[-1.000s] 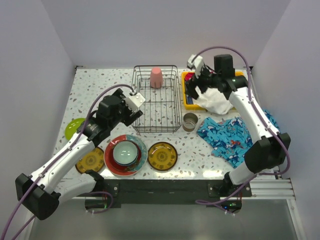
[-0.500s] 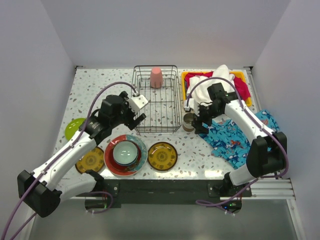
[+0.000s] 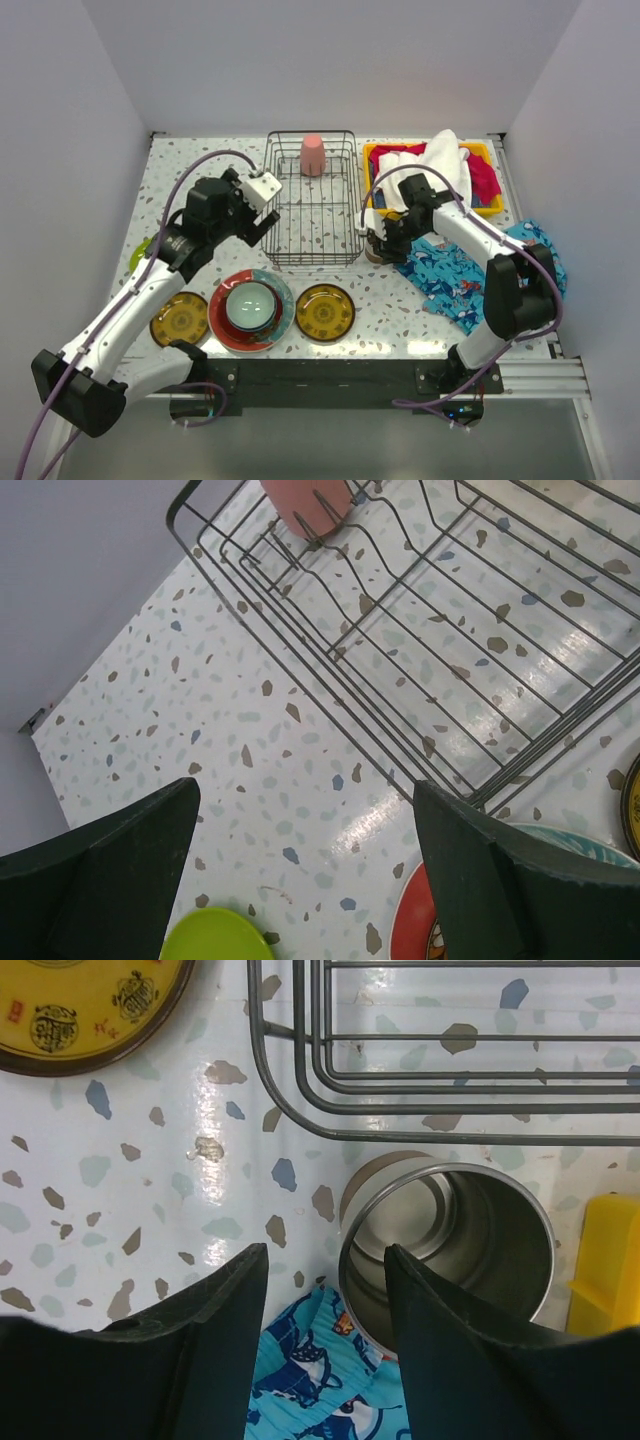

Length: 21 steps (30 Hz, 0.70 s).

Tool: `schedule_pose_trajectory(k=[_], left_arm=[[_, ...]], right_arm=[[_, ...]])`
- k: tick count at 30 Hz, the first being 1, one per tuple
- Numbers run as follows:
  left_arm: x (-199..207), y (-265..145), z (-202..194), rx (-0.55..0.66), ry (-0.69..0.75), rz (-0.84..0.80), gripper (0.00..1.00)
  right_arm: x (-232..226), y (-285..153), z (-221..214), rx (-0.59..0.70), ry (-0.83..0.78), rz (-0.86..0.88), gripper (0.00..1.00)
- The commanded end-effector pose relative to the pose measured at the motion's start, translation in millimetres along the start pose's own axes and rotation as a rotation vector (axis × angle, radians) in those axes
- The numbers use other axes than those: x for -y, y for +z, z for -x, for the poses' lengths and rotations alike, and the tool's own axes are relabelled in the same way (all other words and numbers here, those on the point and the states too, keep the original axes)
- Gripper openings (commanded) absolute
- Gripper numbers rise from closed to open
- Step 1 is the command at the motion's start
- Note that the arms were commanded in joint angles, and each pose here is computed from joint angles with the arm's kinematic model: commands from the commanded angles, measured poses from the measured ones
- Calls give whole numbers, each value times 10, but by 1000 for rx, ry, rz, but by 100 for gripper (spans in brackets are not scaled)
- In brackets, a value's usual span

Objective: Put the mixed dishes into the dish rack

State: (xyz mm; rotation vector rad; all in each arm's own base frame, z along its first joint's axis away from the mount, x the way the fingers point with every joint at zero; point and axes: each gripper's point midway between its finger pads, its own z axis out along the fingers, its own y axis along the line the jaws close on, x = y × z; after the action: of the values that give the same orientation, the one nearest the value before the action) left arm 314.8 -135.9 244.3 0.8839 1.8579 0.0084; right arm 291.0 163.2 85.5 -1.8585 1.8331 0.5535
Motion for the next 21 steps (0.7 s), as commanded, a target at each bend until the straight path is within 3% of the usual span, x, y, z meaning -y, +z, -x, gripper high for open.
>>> schedule_pose_trajectory(k=[1,9,17,21], left_arm=[[-239,-155,289,66,17,62,93],[-213,-204,362,115,-19,52,96],[-144,-252,743,198,-195,-23,100],[49,-257,1037,218,-337,-174,100]], right_arm=[[101,23,-16,-5,-52,-47,44],[-26,7,-175,-96,-42,-67,1],[-43,-733,222,-94,-3,-245,0],[-86,-1305,631,-24,21,-391,0]])
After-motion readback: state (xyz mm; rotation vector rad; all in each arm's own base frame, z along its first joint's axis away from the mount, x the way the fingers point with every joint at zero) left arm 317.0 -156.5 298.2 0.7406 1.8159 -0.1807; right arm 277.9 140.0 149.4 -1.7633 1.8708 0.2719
